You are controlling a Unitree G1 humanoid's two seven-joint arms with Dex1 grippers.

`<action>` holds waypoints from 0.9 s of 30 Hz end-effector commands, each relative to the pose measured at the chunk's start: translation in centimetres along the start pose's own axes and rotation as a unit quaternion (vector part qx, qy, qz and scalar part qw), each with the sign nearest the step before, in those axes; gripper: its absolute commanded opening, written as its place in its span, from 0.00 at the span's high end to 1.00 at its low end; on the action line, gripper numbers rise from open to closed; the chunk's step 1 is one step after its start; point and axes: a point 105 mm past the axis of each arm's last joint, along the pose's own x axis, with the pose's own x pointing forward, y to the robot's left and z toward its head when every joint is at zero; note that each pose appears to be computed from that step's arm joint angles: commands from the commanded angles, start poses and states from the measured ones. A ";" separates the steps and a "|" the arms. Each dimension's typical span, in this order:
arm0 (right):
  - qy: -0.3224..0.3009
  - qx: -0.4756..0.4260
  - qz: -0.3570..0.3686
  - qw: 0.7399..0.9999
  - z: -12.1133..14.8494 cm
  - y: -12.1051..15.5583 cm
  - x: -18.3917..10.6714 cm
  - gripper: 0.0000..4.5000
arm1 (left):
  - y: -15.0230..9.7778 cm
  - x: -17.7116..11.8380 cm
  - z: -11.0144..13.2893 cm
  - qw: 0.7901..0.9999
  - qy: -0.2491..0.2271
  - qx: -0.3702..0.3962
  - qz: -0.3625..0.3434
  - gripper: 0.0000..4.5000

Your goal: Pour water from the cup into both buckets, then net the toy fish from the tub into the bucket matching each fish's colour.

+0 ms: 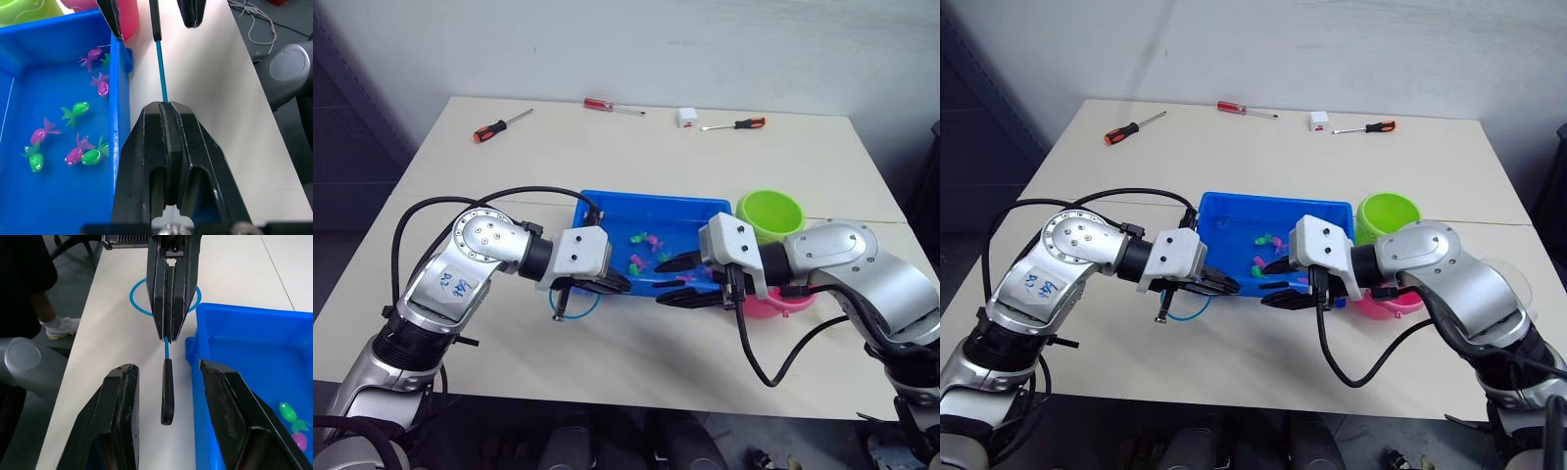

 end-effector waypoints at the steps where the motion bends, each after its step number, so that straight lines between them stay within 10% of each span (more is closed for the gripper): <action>1: 0.001 -0.026 0.000 1.000 0.5 0.0 0.0 0.68 | 0.3 -0.1 0.8 1.000 -0.005 0.019 0.002 1.00; 4: -0.002 -0.033 0.001 0.999 0.6 0.0 0.0 1.00 | 0.4 -0.1 0.9 1.000 -0.003 0.021 0.006 1.00; 19: -0.014 -0.039 0.001 0.999 1.2 0.3 -0.5 1.00 | 0.9 -0.5 0.6 0.999 -0.023 -0.031 0.015 1.00; 23: 0.020 -0.063 -0.074 0.995 1.5 -2.3 -4.1 1.00 | 2.6 -4.3 2.1 0.971 -0.169 -0.151 0.078 0.63; 27: 0.074 -0.102 -0.152 0.980 1.5 -5.3 -8.4 1.00 | 1.6 -6.3 1.0 0.964 -0.170 -0.179 0.099 0.31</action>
